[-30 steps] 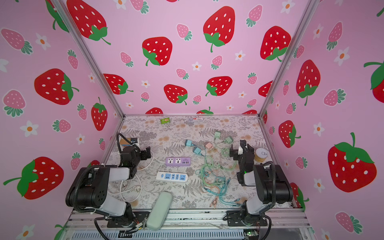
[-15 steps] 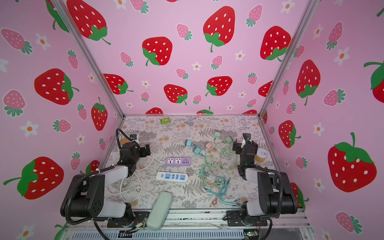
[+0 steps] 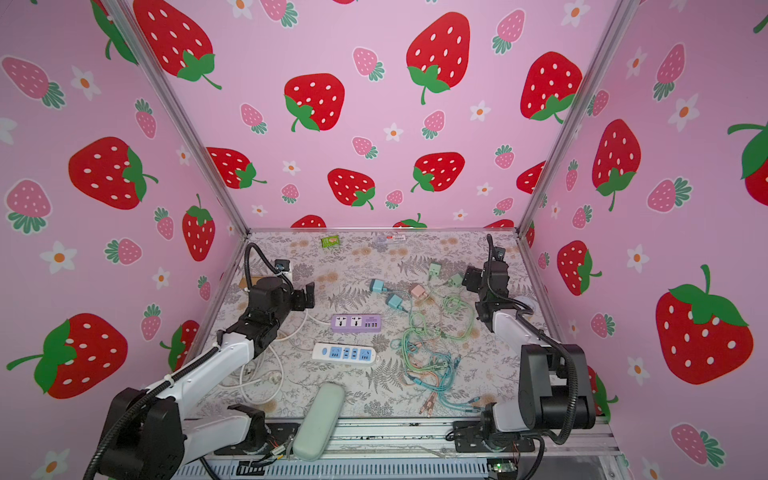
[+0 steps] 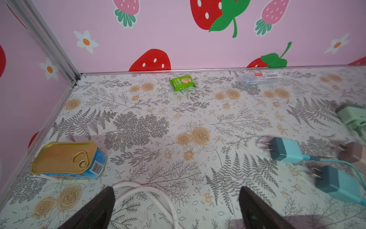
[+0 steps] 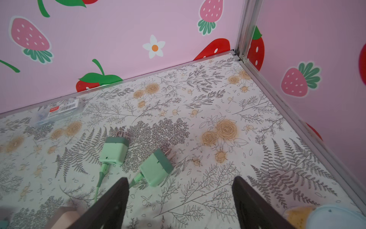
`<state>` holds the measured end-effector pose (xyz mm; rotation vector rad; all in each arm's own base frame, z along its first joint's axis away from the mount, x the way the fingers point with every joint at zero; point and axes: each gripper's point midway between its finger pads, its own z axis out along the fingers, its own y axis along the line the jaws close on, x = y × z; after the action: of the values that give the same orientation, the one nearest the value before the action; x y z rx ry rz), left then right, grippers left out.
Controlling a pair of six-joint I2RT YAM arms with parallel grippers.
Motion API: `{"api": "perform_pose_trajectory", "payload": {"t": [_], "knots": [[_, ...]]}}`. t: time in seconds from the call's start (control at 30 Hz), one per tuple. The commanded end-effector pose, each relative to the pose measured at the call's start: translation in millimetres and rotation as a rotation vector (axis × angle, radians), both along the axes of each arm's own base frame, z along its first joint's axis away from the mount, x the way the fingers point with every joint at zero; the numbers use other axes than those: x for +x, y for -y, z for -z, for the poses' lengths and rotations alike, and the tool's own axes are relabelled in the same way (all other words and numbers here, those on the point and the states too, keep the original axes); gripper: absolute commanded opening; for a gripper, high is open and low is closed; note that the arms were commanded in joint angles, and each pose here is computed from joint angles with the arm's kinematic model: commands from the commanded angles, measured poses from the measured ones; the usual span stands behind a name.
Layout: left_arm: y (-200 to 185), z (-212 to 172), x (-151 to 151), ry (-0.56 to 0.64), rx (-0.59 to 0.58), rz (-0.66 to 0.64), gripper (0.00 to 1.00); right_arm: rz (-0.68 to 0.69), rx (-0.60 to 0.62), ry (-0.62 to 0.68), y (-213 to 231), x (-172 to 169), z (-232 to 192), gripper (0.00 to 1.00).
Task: Insert the plug
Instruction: 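Reach the right gripper down to the pale green charger while the left arm rises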
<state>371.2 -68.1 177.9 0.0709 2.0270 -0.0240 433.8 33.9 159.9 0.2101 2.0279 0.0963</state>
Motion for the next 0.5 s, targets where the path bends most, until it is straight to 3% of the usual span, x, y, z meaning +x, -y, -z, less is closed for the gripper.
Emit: {"api": "perform_pose_trajectory", "payload": {"t": [0.0,0.27,0.47], "knots": [[5,-11,-9,-0.044,-0.019,-0.003,1.00,0.009,0.094,-0.102,-11,1,16,0.82],[23,-28,-30,-0.057,-0.094,0.033,0.99,0.058,0.122,-0.208,-20,27,46,0.78],[39,-12,-46,-0.071,-0.151,0.087,0.99,0.092,0.174,-0.204,-33,39,60,0.78]]}}
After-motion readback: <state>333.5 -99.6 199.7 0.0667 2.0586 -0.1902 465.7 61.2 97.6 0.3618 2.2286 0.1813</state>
